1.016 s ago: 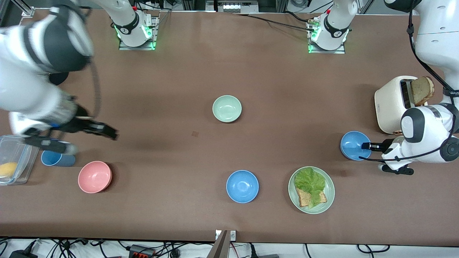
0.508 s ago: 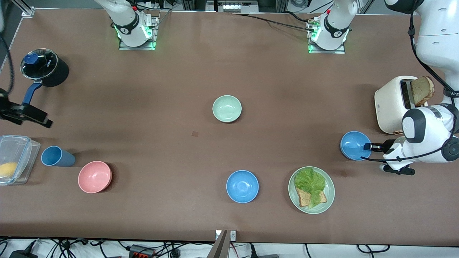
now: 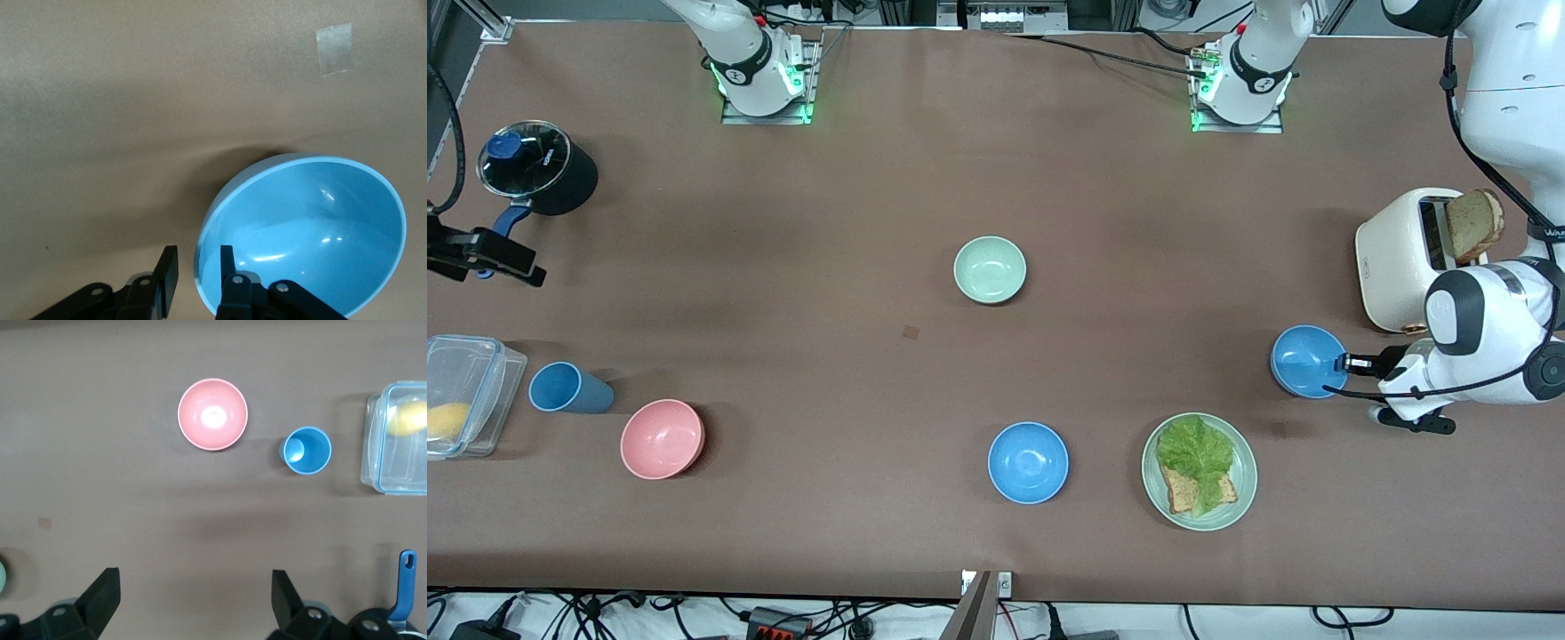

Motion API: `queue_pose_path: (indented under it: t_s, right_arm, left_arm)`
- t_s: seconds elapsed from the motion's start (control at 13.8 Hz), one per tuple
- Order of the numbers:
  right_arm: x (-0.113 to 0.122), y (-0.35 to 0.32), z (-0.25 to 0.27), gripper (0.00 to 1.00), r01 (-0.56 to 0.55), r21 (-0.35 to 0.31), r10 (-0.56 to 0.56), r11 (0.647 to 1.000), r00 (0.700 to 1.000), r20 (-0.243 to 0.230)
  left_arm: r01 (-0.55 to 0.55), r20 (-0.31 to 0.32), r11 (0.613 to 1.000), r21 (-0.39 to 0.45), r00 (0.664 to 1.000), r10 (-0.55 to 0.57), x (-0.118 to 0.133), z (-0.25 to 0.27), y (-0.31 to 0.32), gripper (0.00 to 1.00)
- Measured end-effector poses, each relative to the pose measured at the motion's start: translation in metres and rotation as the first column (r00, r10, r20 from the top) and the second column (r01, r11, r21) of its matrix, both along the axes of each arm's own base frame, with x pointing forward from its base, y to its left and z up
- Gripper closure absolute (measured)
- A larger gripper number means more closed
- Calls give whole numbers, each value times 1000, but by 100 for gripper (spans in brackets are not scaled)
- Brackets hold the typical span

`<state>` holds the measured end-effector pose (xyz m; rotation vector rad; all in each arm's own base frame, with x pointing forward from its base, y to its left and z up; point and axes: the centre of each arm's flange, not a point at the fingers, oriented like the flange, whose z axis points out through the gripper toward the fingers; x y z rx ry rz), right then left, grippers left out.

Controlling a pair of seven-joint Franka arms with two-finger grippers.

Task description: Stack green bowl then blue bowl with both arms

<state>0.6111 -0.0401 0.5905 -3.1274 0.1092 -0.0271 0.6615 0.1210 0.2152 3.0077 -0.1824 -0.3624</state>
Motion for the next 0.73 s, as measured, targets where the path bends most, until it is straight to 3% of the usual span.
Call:
queue_pose_path:
  t_s: [0.51, 0.73]
  right_arm:
    - [-37, 1, -15, 0, -15, -43, 16, 999, 1000, 24]
    - [-39, 2, -8, 0, -18, -44, 20, 999, 999, 37]
  left_arm:
    - [-19, 0, 999, -26, 1000, 19, 0, -3, -2, 76]
    - [-18, -1, 999, -26, 1000, 18, 0, -3, -3, 89]
